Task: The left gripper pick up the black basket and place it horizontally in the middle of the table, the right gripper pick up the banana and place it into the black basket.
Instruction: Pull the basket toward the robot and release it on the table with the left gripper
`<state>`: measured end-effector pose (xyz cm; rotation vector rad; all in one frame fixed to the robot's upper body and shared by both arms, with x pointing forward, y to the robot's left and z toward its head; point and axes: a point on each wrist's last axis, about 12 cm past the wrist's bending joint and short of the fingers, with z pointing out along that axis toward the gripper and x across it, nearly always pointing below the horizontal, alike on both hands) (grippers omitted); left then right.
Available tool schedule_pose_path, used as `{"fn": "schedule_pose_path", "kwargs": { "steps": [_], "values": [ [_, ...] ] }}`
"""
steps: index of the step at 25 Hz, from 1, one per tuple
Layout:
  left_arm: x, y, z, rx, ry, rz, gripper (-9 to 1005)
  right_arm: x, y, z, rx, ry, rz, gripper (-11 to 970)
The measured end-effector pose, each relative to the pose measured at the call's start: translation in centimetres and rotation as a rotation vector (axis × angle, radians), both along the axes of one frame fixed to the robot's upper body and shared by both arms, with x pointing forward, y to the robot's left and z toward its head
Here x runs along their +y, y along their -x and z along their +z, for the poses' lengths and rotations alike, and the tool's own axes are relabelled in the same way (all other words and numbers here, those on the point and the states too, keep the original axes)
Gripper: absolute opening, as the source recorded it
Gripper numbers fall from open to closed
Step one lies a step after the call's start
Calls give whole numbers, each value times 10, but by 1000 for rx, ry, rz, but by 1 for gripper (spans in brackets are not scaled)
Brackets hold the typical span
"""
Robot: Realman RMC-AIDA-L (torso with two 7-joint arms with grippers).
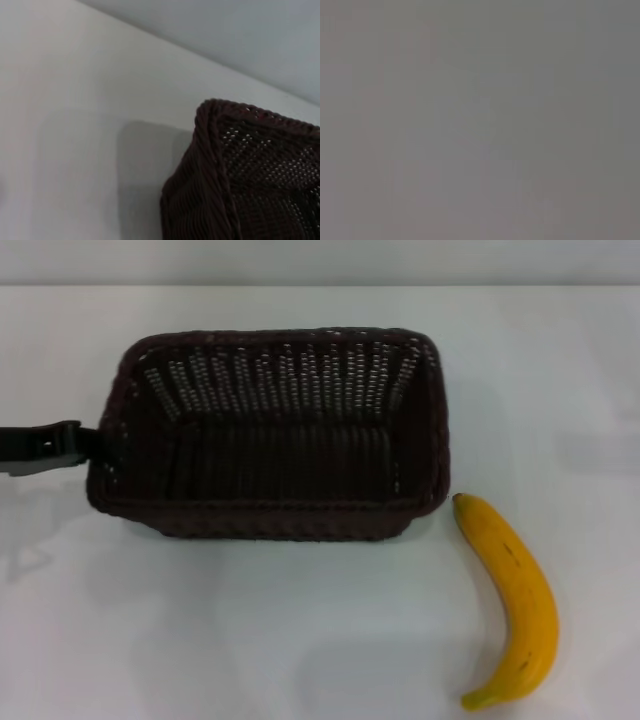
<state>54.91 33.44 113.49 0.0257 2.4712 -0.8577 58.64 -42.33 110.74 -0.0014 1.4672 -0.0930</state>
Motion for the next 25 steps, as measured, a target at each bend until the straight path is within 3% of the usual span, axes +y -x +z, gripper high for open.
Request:
{"fn": "schedule_pose_path", "kwargs": {
  "steps": [10, 17, 21, 25],
  "values": [
    [4, -11, 33, 49, -43, -126, 189, 20, 10, -16, 1, -30, 24, 872],
    [5, -14, 35, 50, -57, -128, 191, 21, 15, -17, -16, -38, 33, 873],
    [16, -15, 36, 23, -39, -69, 204, 21, 15, -18, -17, -40, 34, 873],
    [23, -15, 26, 37, 7, -37, 216, 21, 15, -18, -15, -39, 33, 873]
  ]
}}
